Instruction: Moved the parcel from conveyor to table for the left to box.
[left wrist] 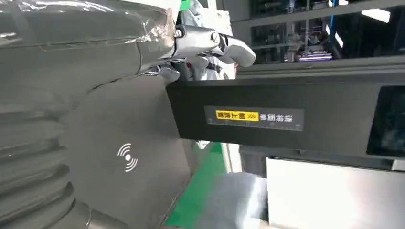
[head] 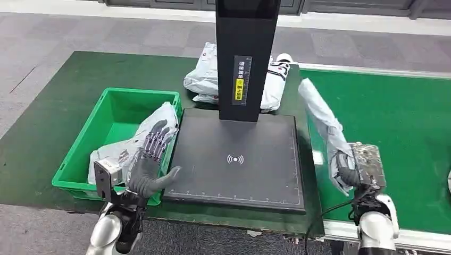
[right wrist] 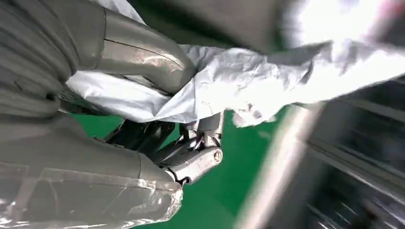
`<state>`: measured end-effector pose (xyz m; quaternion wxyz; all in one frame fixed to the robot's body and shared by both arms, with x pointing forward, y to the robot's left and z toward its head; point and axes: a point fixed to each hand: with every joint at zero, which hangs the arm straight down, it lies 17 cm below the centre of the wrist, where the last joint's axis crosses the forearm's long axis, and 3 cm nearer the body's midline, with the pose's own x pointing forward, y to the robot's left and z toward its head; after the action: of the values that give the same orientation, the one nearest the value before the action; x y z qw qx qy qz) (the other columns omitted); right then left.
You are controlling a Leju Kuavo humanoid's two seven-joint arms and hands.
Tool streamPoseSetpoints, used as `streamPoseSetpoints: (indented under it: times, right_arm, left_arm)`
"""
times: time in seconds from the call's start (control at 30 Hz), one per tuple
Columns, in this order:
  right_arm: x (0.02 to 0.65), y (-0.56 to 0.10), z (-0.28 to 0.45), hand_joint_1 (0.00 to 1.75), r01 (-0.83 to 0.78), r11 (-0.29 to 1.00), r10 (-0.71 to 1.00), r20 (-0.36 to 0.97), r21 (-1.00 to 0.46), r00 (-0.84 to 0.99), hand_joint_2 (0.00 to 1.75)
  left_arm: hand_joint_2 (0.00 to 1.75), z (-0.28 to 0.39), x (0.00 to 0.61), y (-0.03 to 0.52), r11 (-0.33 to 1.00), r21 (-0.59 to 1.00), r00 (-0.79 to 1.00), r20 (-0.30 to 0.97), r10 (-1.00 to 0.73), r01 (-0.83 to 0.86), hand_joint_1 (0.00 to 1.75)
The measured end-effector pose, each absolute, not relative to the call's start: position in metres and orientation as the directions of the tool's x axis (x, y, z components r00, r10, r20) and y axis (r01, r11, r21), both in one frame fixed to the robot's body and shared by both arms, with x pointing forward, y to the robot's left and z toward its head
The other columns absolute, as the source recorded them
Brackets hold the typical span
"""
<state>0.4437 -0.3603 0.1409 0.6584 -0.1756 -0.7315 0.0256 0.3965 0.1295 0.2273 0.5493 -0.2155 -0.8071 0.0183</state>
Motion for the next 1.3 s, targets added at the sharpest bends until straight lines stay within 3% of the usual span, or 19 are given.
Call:
streamPoseSetpoints:
  times: [0.17,0.3,0.77,1.3]
  right_arm:
    - [0.412,-0.368,0.217,1.75,0.378,0.914,0.264,0.923,-0.148,-0.279,1.75]
    - [0.401,-0.357,0.254,1.75,0.43,0.893,0.303,0.886,-0.134,-0.352,1.75]
    - [0.446,-0.19,0.211,1.75,0.038,0.945,0.324,0.906,-0.326,-0.274,1.75]
    - [0.451,-0.161,0.186,1.75,-0.049,0.924,0.359,0.905,-0.379,-0.23,1.75]
  left_arm:
    - [1.75,0.221,0.398,0.126,0.907,-0.269,-0.297,0.881,0.367,0.324,0.0]
    - [1.75,0.221,0.4,0.116,0.9,-0.268,-0.289,0.882,0.372,0.343,0.0]
    - [1.75,0.222,0.408,0.087,0.885,-0.258,-0.28,0.881,0.38,0.388,0.0]
    - [1.75,0.22,0.409,0.089,0.889,-0.253,-0.281,0.884,0.373,0.382,0.0]
